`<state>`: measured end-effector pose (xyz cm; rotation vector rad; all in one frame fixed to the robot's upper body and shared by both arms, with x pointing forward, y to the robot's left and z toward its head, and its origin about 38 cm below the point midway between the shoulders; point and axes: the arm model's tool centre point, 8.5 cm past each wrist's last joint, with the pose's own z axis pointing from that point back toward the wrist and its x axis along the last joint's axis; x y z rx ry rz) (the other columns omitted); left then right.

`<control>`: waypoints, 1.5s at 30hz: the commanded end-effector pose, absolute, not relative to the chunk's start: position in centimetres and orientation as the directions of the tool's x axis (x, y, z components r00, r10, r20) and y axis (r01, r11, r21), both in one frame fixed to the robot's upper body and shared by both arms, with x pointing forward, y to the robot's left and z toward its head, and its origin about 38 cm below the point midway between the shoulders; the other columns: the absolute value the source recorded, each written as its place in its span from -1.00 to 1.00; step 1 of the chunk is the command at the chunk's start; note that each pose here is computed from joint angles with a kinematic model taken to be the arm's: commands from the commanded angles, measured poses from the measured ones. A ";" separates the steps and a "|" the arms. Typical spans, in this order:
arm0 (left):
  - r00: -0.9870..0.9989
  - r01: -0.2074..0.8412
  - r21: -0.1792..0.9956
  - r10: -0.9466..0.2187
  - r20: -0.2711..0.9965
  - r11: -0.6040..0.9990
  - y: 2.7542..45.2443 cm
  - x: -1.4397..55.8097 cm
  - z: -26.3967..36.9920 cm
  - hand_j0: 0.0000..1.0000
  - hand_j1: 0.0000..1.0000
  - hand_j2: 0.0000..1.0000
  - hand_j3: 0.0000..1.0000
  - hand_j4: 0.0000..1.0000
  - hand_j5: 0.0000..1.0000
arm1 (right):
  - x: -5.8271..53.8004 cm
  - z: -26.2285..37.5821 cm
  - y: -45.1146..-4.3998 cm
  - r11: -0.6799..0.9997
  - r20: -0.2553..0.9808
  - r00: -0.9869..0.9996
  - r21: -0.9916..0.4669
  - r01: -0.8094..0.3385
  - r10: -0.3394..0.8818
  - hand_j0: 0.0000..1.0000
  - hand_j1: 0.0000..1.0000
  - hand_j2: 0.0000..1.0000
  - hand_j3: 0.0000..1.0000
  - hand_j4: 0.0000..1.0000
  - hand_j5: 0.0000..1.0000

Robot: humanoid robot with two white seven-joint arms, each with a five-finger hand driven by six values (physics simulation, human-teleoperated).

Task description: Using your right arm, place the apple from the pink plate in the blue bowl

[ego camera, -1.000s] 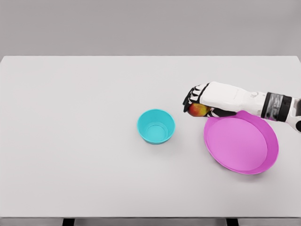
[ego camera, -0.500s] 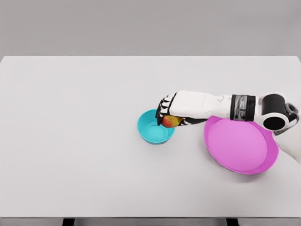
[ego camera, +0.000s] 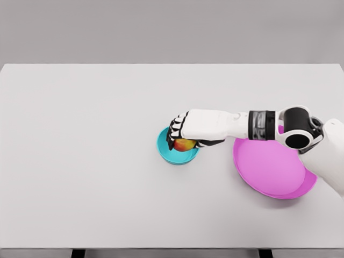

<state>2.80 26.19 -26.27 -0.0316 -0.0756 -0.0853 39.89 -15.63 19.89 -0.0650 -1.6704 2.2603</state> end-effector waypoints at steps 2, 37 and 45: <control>0.994 0.086 -0.028 -0.084 0.077 0.996 26.2 2.8 -26.3 1.00 1.00 1.00 1.00 1.00 1.00 | 39.9 19.8 -15.2 -0.258 0.158 -0.946 -0.937 -0.234 0.283 0.09 0.09 0.09 0.09 0.09 0.09; 0.994 0.086 -0.028 -0.084 0.077 0.996 26.2 2.8 -26.3 1.00 1.00 1.00 1.00 1.00 1.00 | 40.2 25.1 -36.6 -0.009 0.131 -0.674 -0.980 -0.200 0.727 1.00 1.00 1.00 1.00 1.00 1.00; 0.994 0.086 -0.028 -0.084 0.077 0.996 26.2 2.8 -26.3 1.00 1.00 1.00 1.00 1.00 1.00 | 40.2 22.5 -34.7 0.127 0.241 -0.666 -0.968 -0.216 0.705 1.00 1.00 1.00 1.00 1.00 1.00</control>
